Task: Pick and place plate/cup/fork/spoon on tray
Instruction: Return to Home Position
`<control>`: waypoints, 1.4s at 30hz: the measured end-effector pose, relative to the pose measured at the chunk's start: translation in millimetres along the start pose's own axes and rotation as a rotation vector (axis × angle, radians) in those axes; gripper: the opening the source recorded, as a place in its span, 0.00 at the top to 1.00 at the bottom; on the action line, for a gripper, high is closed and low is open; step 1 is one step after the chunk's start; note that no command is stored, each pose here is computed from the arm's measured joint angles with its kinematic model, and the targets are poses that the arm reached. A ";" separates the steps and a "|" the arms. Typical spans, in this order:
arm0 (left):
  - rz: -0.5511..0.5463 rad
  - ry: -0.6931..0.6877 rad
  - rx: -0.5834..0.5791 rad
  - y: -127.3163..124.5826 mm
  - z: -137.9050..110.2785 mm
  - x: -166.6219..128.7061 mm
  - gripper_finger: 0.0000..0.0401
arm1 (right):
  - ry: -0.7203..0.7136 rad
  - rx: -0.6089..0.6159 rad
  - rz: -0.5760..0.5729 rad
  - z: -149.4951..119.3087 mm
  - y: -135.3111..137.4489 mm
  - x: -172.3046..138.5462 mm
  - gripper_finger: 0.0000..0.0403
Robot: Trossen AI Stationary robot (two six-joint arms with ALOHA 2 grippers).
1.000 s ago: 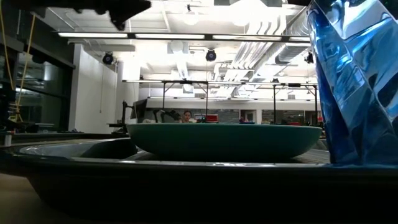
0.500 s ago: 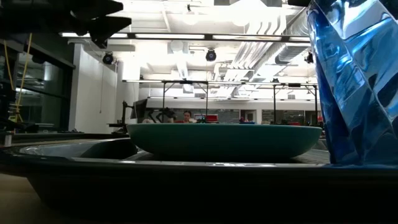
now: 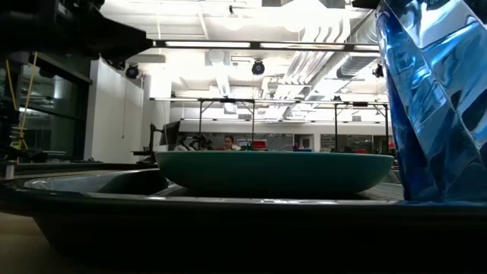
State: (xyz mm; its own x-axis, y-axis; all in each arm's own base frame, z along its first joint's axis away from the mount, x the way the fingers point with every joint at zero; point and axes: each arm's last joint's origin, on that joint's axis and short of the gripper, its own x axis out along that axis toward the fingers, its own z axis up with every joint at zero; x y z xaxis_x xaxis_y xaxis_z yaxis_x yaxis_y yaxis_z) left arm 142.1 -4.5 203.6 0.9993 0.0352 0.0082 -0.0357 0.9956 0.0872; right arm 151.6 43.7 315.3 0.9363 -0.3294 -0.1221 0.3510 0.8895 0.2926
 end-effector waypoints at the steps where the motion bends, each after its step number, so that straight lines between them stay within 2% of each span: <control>1: 0.006 0.009 0.003 0.9 -0.6 -0.9 0.73 | -0.001 0.000 -0.002 0.0 -0.1 0.0 0.49; 4: 0.010 0.052 0.018 3.2 -4.1 -4.6 0.93 | 0.000 -0.001 -0.003 -0.3 -0.2 0.1 0.49; 5: 0.007 0.067 0.020 3.6 -5.3 -6.1 0.96 | 0.002 -0.003 -0.003 -0.5 -0.2 0.1 0.49; 10: 0.014 0.044 0.002 4.6 -8.7 -13.0 0.99 | 0.013 -0.011 -0.003 -1.6 -0.6 0.0 0.49; 15: 0.021 -0.019 -0.042 3.0 -31.9 -21.6 1.00 | 0.011 -0.009 -0.001 -1.1 -1.0 -0.6 0.49; 22: 0.024 -0.012 -0.063 3.2 -32.5 -23.7 1.00 | 0.024 -0.003 -0.005 -2.2 -2.5 -1.7 0.49; 29: 0.045 -0.001 -0.052 3.8 -33.5 -23.7 1.00 | 0.085 -0.046 -0.019 -7.3 -8.6 -6.1 0.51; 33: 0.046 0.000 -0.051 3.8 -33.6 -23.7 1.00 | 0.140 -0.043 -0.046 -11.6 -17.4 -14.9 0.61; 39: 0.045 0.023 -0.049 3.6 -35.8 -23.7 1.00 | 0.214 -0.049 -0.048 -17.0 -32.7 -35.1 0.95; 42: 0.046 0.024 -0.049 3.6 -35.9 -23.7 1.00 | 0.210 -0.033 -0.004 -28.3 -40.0 -42.9 0.96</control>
State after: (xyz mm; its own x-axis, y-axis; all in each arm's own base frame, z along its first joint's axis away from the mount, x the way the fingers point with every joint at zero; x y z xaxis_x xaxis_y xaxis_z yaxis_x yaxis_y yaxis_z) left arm 118.5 1.4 168.0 0.9965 0.0823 -0.0131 -0.0817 0.9959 0.0385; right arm 97.0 31.2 282.0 0.9104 -0.2631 -0.3193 0.3514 0.8991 0.2609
